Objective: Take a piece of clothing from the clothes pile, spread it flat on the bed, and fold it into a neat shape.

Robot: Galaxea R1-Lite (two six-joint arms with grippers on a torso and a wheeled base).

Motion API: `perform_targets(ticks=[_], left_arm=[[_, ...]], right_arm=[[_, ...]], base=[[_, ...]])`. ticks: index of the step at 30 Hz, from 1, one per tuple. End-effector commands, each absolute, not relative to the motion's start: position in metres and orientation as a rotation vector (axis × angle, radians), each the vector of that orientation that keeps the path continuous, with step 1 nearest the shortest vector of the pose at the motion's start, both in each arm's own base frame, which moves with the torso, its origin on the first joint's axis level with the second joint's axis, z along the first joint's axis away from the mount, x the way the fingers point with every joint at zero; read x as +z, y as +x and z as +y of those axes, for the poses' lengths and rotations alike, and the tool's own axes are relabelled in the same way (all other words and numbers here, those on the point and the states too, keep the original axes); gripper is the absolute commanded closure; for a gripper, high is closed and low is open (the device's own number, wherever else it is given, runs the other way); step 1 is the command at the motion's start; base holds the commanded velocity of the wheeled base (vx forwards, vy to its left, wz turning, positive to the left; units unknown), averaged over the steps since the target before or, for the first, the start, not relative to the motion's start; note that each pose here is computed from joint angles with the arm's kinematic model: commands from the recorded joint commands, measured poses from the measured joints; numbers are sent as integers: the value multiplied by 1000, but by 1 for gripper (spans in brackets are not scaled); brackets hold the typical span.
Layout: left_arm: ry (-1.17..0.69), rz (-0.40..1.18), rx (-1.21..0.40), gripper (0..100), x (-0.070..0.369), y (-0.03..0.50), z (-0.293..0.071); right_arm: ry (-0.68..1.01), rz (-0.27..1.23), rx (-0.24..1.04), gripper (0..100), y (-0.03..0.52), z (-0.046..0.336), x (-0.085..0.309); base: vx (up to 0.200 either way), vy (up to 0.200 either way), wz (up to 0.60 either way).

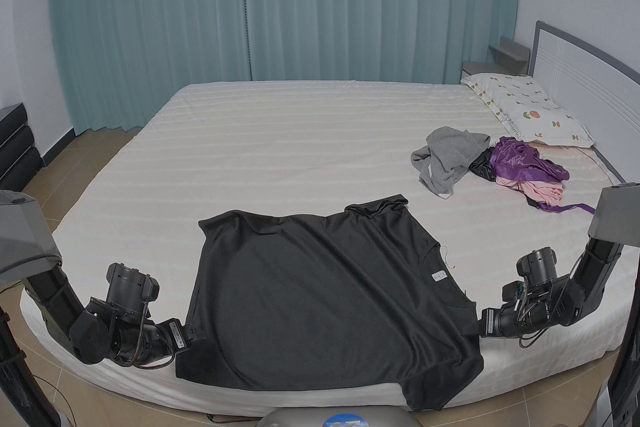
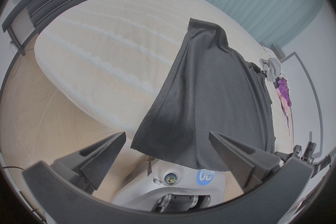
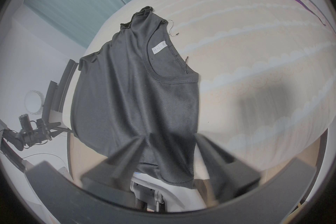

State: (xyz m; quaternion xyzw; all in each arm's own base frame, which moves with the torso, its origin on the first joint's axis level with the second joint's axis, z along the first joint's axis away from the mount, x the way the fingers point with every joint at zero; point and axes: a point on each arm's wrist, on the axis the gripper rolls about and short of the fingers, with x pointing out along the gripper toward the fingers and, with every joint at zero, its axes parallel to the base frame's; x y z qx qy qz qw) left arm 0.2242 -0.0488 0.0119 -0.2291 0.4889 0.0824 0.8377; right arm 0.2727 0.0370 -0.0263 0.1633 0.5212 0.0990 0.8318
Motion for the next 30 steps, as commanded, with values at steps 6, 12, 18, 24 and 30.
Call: perform_targets(ticks=[6, 12, 18, 24, 30], left_arm=[[-496, 1006, 173, 0, 14, 226, -47], [-494, 1009, 173, 0, 14, 225, -47], [-495, 1007, 171, 0, 14, 226, -48], [-496, 1008, 173, 0, 14, 226, -47], [-496, 1010, 172, 0, 13, 226, -47]], right_arm=[[283, 1133, 156, 100, 273, 47, -41], [293, 1118, 120, 100, 265, 38, -31], [314, 1109, 110, 100, 261, 31, -27], [326, 1085, 172, 0, 276, 38, -42], [313, 1044, 168, 100, 286, 41, -48]], base=[[0, 0, 0], [0, 0, 0], [0, 0, 0], [0, 0, 0], [0, 0, 0]])
